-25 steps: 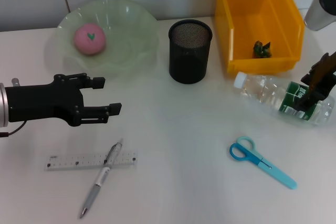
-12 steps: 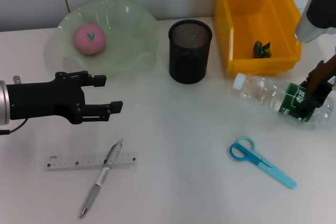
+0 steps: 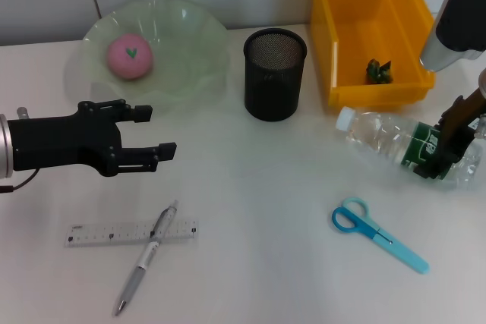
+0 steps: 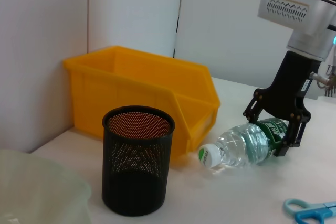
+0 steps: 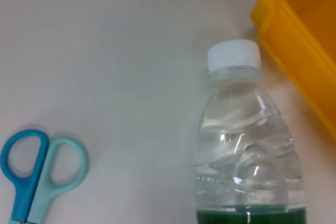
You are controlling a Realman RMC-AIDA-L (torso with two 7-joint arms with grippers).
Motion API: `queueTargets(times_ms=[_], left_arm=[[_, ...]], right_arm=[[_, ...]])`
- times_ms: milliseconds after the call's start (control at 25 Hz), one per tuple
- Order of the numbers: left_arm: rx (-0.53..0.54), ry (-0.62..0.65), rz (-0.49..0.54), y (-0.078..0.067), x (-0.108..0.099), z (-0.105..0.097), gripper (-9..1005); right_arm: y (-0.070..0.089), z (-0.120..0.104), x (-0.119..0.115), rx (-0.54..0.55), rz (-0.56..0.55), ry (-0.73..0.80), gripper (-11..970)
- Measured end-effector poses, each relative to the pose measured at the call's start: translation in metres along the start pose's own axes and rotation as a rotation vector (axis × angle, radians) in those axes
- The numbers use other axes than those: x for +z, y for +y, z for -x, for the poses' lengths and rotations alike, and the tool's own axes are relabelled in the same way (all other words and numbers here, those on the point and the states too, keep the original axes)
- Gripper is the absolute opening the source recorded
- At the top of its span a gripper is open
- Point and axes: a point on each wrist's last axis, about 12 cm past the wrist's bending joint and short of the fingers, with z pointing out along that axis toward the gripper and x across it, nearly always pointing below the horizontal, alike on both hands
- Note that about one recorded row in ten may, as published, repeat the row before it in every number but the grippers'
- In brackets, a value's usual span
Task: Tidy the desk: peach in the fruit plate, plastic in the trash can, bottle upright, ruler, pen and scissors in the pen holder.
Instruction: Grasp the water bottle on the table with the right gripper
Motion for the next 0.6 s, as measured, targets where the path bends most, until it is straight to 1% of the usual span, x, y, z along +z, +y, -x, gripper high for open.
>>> queueTargets(times_ms=[600], left_arm=[[0.002,-0.001,-0.002,0.0004,0.0012,0.0012,814]], right_arm=[[0.0023,0.0011,0.0083,-0.011,0.0,0.004,791]])
